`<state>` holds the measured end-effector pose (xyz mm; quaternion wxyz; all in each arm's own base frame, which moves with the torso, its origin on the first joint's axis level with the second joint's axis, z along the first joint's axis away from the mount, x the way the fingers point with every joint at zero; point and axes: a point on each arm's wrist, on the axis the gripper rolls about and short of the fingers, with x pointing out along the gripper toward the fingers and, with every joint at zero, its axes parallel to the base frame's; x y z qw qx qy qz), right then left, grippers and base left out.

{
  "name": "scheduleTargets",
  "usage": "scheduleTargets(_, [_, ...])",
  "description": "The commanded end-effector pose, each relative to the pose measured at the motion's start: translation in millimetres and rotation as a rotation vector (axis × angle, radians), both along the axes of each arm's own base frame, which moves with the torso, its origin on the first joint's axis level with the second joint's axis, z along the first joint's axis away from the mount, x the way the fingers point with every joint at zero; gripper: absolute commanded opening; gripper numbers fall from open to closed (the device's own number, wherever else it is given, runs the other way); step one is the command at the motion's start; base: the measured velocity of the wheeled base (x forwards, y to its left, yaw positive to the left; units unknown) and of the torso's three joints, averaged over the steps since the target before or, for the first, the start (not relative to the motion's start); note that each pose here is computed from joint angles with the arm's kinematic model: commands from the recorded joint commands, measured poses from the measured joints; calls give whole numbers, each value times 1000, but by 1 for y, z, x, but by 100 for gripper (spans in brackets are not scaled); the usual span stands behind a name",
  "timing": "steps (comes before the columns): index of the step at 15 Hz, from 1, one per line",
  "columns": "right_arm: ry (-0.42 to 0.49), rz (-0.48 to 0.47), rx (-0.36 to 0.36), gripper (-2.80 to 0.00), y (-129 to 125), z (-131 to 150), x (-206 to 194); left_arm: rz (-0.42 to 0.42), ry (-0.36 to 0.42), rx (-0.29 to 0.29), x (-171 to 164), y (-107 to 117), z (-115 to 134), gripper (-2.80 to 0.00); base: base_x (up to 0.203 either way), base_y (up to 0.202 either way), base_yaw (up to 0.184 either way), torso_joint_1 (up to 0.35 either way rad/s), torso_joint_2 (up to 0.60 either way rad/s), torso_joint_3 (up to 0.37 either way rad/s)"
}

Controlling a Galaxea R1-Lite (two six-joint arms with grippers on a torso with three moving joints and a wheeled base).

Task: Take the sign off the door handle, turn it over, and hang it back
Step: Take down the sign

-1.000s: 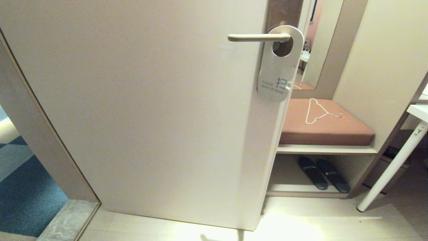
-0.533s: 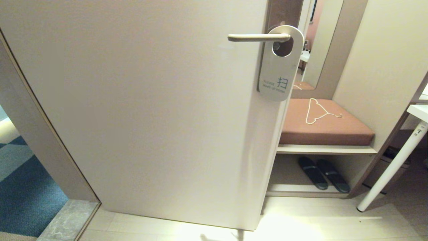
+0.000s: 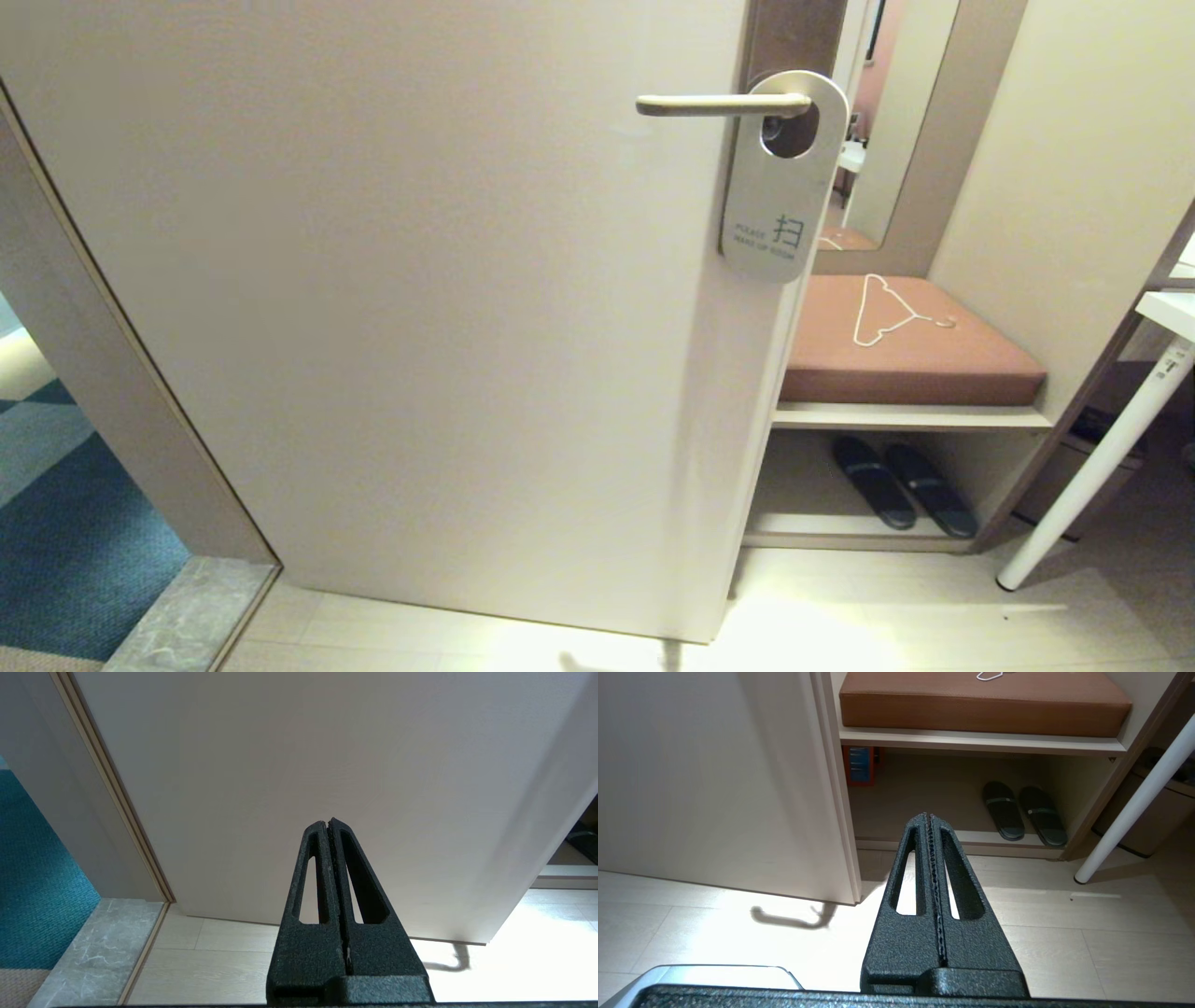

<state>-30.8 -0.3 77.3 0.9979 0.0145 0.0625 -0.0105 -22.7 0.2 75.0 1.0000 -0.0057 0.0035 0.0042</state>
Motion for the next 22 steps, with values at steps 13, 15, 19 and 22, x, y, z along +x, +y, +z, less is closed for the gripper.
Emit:
scheduleTargets(13, [-60,65,-9,-280,1,19,-5,-3,2,-1,0,0,0,-280,0,0,0,0,0,0])
scheduleTargets(15, [-45,83,-9,-280,2,36,-3,-2,2,-1,0,0,0,-280,0,0,0,0,0,0])
scheduleTargets(19, [-2,121,-11,-280,2,95,27,-2,1,-1,0,0,0,-280,0,0,0,0,0,0])
scheduleTargets(22, [-40,186,-42,-280,4,152,60,-2,2,-1,0,0,0,-280,0,0,0,0,0,0])
